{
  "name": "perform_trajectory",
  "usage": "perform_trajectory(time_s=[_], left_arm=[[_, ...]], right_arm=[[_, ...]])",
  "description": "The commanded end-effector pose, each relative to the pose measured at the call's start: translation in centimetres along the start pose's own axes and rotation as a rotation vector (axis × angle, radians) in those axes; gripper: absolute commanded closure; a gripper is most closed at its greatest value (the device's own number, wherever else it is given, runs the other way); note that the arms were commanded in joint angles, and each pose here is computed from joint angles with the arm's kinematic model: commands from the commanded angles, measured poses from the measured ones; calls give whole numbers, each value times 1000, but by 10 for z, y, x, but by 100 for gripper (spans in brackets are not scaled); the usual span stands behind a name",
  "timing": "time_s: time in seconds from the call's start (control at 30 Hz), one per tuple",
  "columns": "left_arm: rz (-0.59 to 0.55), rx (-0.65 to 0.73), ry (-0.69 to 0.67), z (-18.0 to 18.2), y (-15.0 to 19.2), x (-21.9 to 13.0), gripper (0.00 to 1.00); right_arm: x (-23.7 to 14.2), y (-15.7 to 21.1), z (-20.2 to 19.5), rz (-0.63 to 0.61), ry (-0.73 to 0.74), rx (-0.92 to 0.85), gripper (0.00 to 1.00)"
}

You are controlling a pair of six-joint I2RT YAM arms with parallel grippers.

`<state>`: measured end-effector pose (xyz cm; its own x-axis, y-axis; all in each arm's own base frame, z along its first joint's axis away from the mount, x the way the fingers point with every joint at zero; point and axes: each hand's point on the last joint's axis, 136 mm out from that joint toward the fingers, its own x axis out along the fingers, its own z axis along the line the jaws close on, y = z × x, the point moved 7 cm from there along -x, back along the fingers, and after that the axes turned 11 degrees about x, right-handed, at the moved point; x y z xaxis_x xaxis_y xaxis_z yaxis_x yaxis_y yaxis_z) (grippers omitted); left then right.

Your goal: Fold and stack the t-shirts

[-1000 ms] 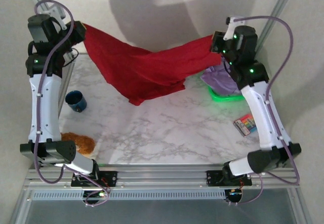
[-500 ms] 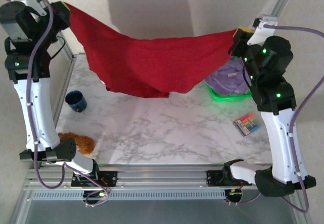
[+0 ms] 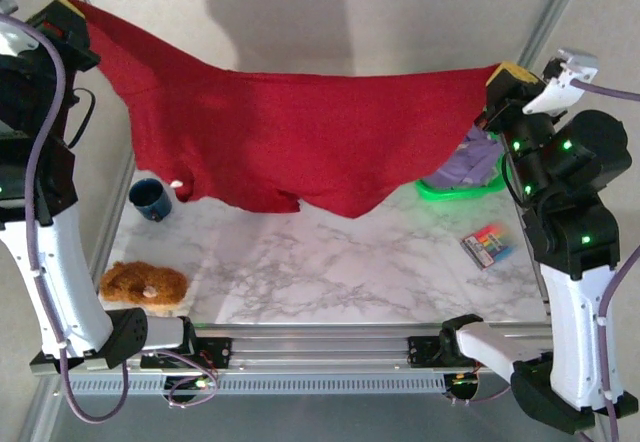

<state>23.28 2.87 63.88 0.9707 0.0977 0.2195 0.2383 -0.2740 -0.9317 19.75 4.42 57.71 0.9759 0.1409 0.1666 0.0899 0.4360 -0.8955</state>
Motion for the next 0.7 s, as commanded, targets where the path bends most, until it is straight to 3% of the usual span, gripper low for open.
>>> perform_trajectory(time_s=[0.0,0.2,0.43,0.67], left_arm=[[-58,53,-77,8,-9,-8,100],[-41,72,-100,12,-3,-3,100],[124,80,-106,25,42,37,100],[291,69,-84,34,87,73,100]], right_arm=[[2,1,3,-8,-28,41,100],[19,11,5,39,-45,53,100],[69,59,0,331,27,4,100],[107,88,-1,374,-4,28,100]])
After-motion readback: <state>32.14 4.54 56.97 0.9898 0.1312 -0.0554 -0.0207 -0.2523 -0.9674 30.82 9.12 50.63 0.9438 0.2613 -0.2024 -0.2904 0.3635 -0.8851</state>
